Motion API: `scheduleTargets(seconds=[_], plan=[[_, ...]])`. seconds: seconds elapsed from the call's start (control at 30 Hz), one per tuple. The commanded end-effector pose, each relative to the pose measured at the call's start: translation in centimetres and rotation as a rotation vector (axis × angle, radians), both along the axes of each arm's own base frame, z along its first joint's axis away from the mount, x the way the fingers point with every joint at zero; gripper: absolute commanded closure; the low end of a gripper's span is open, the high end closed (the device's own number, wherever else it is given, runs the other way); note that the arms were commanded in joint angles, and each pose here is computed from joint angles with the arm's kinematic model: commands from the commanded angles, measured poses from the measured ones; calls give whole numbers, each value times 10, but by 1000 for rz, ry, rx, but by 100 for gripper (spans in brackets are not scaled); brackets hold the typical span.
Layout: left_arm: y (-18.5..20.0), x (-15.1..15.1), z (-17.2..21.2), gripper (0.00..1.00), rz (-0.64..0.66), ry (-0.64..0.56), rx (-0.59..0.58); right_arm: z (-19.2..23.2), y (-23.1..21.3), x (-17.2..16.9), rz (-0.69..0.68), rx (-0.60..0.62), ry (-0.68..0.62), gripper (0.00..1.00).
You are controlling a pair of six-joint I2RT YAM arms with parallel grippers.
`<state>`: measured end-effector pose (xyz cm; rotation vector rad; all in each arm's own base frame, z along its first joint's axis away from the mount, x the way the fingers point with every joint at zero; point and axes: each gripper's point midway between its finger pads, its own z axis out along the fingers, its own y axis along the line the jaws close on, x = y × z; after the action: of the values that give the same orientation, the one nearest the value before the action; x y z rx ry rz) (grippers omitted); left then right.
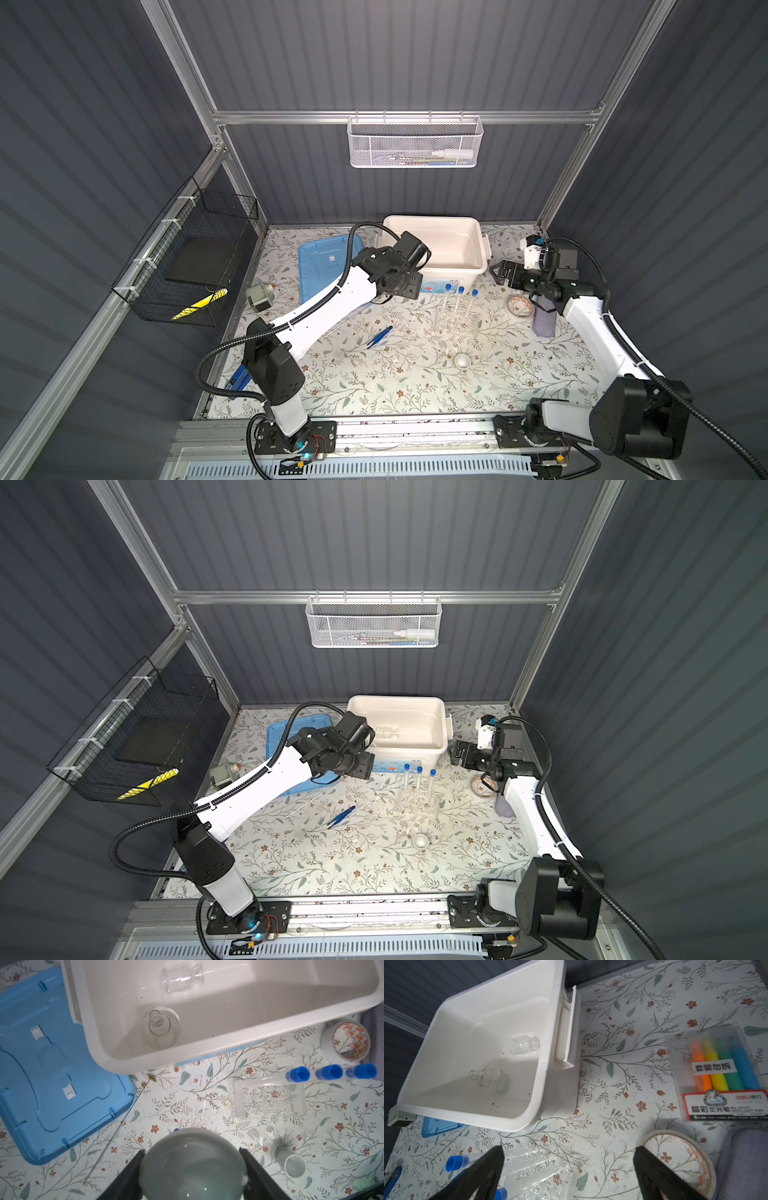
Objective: Organize the chemistry lab equipment
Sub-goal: 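Carry the white dish with left gripper over the white bin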
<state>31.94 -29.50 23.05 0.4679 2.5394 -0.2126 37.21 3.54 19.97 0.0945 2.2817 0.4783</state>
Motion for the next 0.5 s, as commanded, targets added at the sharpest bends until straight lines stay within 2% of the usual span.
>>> scheduleTargets(seconds=[0.0,0.2,0.47], plan=[[4,18,14,33,-39,-35,17,5,5,1,17,35,-14,1],[-8,63,47,33,-51,-134,-54,9,9,3,32,64,-21,1],[-28,116,38,33,-69,-136,-144,13,15,4,44,104,-24,1]])
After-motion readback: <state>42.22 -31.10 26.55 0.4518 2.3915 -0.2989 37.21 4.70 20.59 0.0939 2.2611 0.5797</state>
